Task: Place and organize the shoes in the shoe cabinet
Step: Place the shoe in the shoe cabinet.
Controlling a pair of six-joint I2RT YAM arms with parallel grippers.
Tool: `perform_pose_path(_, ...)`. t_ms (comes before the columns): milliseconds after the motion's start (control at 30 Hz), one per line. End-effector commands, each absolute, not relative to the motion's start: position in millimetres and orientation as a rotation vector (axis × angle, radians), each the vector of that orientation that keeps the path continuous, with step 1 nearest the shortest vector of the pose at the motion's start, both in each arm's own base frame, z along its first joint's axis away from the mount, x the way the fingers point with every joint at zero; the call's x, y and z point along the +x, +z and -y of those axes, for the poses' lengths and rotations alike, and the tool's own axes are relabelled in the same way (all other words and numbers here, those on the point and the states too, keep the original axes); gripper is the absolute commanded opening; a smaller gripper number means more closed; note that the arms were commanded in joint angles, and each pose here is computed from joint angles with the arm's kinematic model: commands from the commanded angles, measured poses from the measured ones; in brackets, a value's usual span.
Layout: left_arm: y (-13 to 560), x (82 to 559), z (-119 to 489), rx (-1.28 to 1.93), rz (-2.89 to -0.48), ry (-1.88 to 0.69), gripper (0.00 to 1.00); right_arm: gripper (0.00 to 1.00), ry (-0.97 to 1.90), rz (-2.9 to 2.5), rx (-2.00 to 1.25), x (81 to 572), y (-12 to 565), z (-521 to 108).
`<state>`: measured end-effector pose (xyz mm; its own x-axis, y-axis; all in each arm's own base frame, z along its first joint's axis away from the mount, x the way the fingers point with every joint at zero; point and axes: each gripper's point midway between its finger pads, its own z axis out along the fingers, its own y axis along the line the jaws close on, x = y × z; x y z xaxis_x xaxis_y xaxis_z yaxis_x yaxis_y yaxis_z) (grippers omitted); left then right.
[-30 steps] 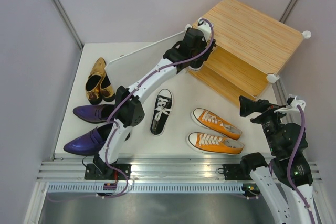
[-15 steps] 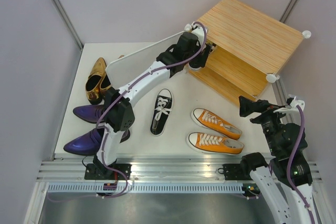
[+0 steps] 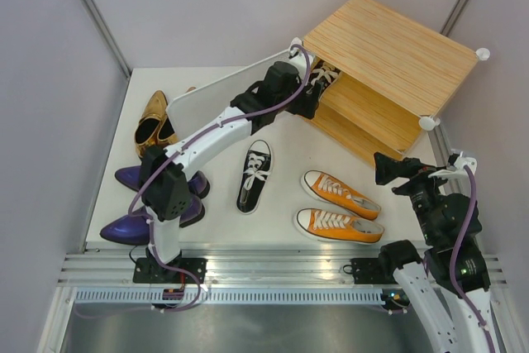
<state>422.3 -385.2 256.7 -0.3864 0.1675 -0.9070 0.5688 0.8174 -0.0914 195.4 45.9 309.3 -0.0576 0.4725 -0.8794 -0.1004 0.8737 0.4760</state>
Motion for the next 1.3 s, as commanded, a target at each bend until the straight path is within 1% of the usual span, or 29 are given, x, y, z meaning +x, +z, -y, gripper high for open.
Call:
perform_pose_path(0,262.8,414.1,389.4,0.527,-1.92,-0.548,0.95,0.98,0.492,-1.55,0.28,196.2,313.7,-49.1)
perform_pose_path(233,231.9,422.5,393.3,0.563,-1.934,-0.502,0.94,0.98,0.479,-1.562,0.286,199.7,311.6,-48.2)
perform_pose_path(433,224.1,433.2,398.2,0.573,-1.911,-0.475,0.93,0.98,0.477,-1.572,0.288,202.8,308.8,-49.1)
perform_pose_path(667,208.7,437.9,404.4,0.594,-1.923,-0.471,0.88,0.98,0.47,-1.575,0.29,205.3,308.3,-48.7)
perform_pose_path(867,210.8,443.6,402.9,0.578,-1.899,-0.452,0.82,0.98,0.461,-1.576,0.293,207.5,305.4,-47.7)
perform_pose_path(967,213.2,446.3,403.1,0.572,-1.883,-0.441,0.78,0.98,0.461,-1.578,0.296,208.5,304.3,-47.9)
perform_pose_path(1000,213.7,447.6,402.7,0.568,-1.88,-0.436,0.73,0.98,0.459,-1.579,0.295,208.8,303.9,-47.9)
perform_pose_path(1067,212.1,449.7,402.8,0.571,-1.877,-0.425,0.7,0.98,0.457,-1.578,0.297,208.8,303.6,-47.3)
perform_pose_path(1200,208.3,454.1,399.8,0.564,-1.88,-0.389,0.58,0.98,0.452,-1.576,0.301,209.3,302.6,-46.5)
perform_pose_path(1267,209.4,455.4,398.6,0.559,-1.876,-0.38,0.57,0.98,0.45,-1.573,0.3,209.1,303.2,-46.1)
